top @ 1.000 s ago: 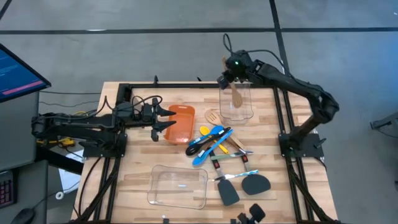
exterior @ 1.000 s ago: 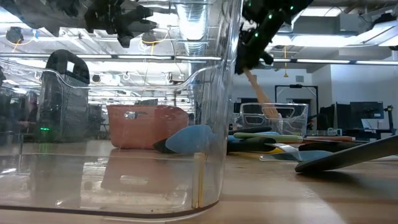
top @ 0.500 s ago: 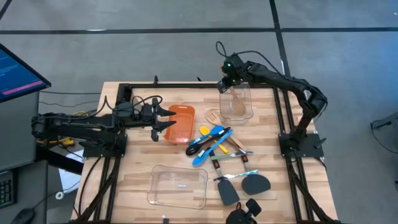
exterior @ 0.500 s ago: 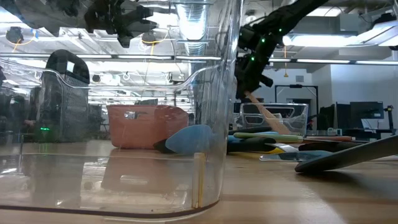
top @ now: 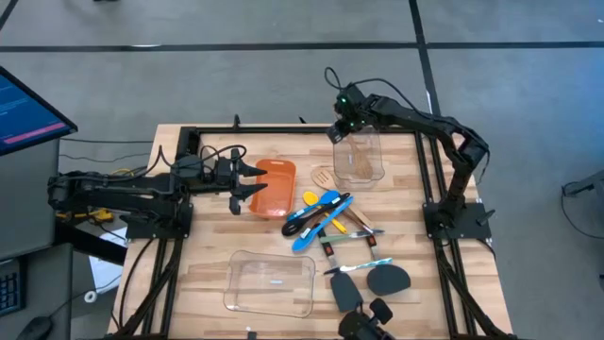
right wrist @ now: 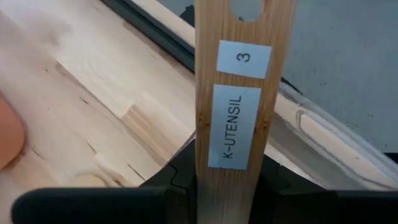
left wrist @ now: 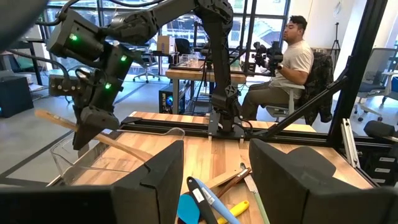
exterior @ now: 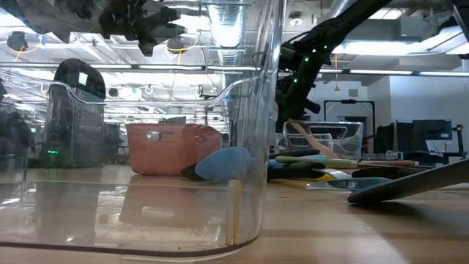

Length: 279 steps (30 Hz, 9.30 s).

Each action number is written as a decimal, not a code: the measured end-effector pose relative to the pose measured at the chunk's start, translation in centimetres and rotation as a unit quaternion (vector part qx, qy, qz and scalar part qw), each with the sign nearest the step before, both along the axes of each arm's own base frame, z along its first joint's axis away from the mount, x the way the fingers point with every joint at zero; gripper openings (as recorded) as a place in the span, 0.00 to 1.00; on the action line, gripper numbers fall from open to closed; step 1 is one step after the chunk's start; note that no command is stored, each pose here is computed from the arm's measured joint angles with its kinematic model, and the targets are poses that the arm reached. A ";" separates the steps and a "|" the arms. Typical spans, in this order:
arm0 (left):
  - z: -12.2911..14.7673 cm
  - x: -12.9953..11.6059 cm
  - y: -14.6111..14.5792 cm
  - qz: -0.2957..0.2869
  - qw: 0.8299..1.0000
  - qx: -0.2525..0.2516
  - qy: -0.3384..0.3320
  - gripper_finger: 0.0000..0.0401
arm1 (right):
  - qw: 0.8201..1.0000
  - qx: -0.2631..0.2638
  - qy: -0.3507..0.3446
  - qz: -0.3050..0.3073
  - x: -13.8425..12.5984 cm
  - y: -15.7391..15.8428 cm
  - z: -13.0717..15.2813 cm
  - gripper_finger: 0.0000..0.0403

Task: Pick & Place Kitchen Items
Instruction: Put the brown spatula into the top transparent bin, then put the black spatula into the top transparent bin

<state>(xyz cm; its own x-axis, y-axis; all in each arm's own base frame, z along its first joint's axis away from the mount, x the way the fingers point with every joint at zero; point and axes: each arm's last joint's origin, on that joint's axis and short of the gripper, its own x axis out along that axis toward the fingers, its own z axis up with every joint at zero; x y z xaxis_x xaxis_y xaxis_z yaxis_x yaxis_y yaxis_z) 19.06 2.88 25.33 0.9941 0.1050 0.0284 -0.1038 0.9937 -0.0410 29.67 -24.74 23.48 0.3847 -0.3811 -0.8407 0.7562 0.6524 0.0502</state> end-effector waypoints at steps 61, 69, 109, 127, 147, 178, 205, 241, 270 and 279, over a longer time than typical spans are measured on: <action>-1.2 0.1 -0.9 -0.022 0.996 -0.061 0.059 0.42 | 0.913 -0.045 0.065 0.399 5.7 15.6 10.4 0.00; -1.4 0.1 -2.0 -0.050 0.994 -0.060 0.071 0.42 | 0.923 -0.074 -0.010 0.378 0.6 17.9 10.2 0.00; -1.4 0.1 -2.1 -0.051 0.995 -0.056 0.071 0.42 | 0.819 -0.237 -0.437 0.286 -20.2 23.5 0.9 0.00; -1.4 0.1 -2.1 -0.051 0.995 -0.055 0.068 0.42 | 0.845 -0.200 -0.406 0.284 -20.1 23.4 -0.3 0.00; -1.2 0.2 -2.1 -0.052 0.995 -0.055 0.060 0.42 | 0.841 -0.206 -0.414 0.282 -20.1 23.4 -0.1 0.00; -1.1 0.2 -2.0 -0.052 0.996 -0.054 0.056 0.42 | 0.840 -0.211 -0.411 0.285 -20.1 23.4 -0.1 0.00; 0.5 0.2 -2.0 -0.056 0.997 -0.049 -0.029 0.42 | 0.842 -0.210 -0.405 0.287 -20.1 23.4 -0.2 0.00; 0.6 0.2 -2.0 -0.056 0.997 -0.049 -0.034 0.42 | 0.842 -0.210 -0.405 0.287 -20.1 23.4 -0.3 0.00; 0.9 0.1 -2.0 -0.057 0.996 -0.047 -0.050 0.42 | 0.842 -0.210 -0.405 0.287 -20.1 23.4 -0.3 0.00; 1.1 0.1 -2.0 -0.056 0.996 -0.028 -0.057 0.42 | 0.843 -0.210 -0.404 0.287 -20.1 23.4 -0.3 0.00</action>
